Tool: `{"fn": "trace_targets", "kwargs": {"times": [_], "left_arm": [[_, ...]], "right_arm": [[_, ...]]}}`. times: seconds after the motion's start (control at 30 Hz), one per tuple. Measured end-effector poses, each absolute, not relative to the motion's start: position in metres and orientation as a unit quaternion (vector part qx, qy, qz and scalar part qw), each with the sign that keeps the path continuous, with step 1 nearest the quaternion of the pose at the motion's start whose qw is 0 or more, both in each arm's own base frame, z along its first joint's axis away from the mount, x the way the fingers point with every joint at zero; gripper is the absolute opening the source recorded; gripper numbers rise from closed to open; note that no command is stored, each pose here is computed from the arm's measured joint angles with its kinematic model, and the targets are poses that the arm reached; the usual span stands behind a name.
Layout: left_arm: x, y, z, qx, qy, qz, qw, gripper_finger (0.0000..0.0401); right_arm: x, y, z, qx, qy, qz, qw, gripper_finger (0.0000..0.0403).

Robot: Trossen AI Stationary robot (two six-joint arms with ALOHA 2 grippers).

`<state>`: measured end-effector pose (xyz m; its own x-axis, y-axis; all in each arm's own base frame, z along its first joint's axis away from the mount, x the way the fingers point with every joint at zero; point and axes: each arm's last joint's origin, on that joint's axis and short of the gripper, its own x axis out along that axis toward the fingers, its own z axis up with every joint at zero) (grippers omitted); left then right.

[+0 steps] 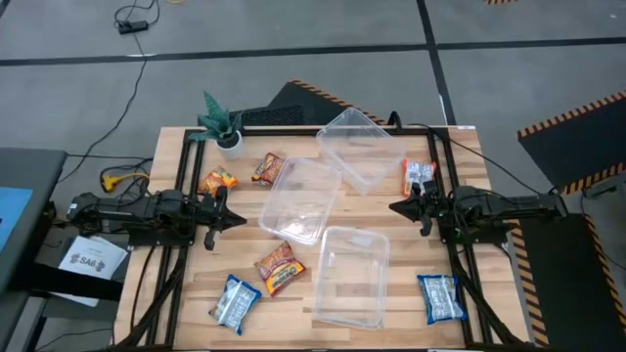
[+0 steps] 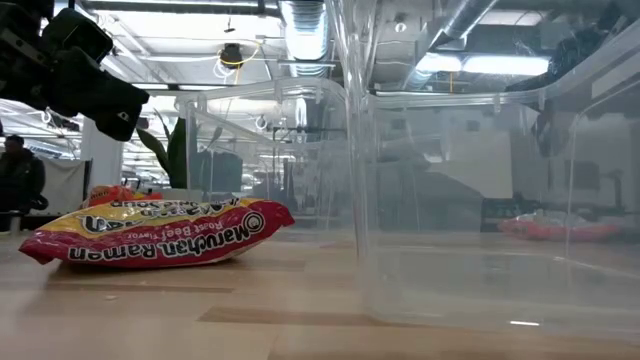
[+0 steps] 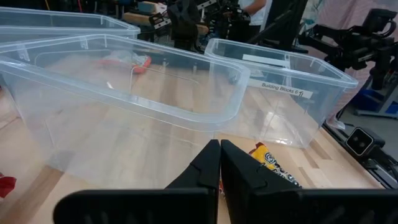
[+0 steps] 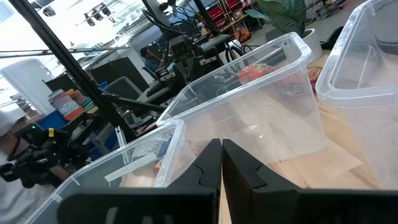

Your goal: Sort Maruchan noodles

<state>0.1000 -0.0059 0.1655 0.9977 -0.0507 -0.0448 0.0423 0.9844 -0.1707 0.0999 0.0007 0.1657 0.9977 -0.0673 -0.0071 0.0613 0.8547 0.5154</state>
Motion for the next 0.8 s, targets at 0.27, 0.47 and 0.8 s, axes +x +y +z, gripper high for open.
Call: {"fn": "trace_targets", "kwargs": {"times": [0.27, 0.47, 0.8], "left_arm": [[0.1, -0.006, 0.166, -0.085, 0.024, -0.023, 0.996, 0.0], [0.1, -0.006, 0.166, -0.085, 0.025, -0.023, 0.996, 0.0], [0.1, -0.006, 0.166, -0.085, 0.025, -0.024, 0.996, 0.0]], "right_arm": [[0.1, 0.001, 0.166, 0.267, -0.005, -0.033, 0.963, 0.0035], [0.1, 0.001, 0.166, 0.267, -0.006, -0.033, 0.963, 0.0035], [0.093, -0.003, 0.204, 0.353, -0.214, -0.017, 0.911, 0.0035]]}}
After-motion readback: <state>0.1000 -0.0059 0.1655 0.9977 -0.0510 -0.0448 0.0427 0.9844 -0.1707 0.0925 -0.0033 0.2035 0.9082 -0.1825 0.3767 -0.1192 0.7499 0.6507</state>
